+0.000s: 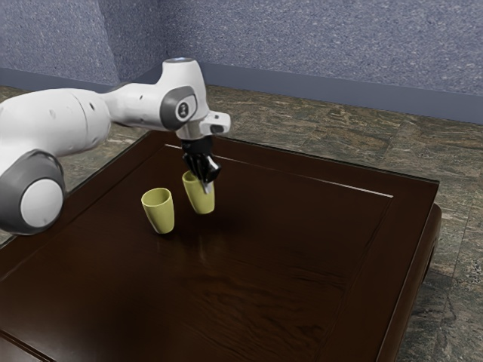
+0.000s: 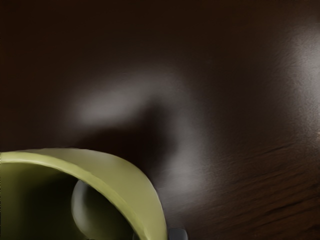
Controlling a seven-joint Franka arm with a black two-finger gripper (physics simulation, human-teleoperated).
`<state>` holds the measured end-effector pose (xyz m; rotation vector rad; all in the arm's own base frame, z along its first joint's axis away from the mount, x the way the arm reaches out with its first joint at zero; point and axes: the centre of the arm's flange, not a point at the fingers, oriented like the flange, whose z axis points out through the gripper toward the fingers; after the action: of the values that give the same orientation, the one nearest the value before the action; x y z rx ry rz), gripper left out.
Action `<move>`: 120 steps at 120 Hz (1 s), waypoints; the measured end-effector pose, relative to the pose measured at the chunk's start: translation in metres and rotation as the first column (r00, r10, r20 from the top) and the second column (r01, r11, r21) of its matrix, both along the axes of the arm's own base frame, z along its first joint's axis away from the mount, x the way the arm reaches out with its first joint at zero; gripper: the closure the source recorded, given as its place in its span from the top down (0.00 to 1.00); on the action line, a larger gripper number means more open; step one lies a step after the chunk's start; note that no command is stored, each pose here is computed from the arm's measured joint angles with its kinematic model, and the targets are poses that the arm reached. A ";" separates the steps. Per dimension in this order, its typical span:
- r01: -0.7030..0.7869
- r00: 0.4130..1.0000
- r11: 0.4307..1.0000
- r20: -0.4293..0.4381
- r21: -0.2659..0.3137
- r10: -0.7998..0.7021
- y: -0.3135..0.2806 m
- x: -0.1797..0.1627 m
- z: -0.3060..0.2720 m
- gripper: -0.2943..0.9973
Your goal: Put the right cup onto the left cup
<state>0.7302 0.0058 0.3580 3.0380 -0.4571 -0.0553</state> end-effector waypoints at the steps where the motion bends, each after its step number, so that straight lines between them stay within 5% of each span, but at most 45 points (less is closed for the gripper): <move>1: 0.000 1.000 1.000 0.000 0.001 0.000 0.000 -0.001 0.002 0.18; 45: 0.012 0.997 0.996 0.076 0.090 -0.019 0.001 -0.057 0.119 0.18; 72: -0.010 0.999 0.994 0.039 0.105 0.006 0.017 -0.088 0.125 0.17; 120: -0.047 0.999 0.988 -0.009 0.148 0.049 0.046 -0.087 0.103 0.17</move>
<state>0.6427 0.0516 0.4609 3.1906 -0.3961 -0.1107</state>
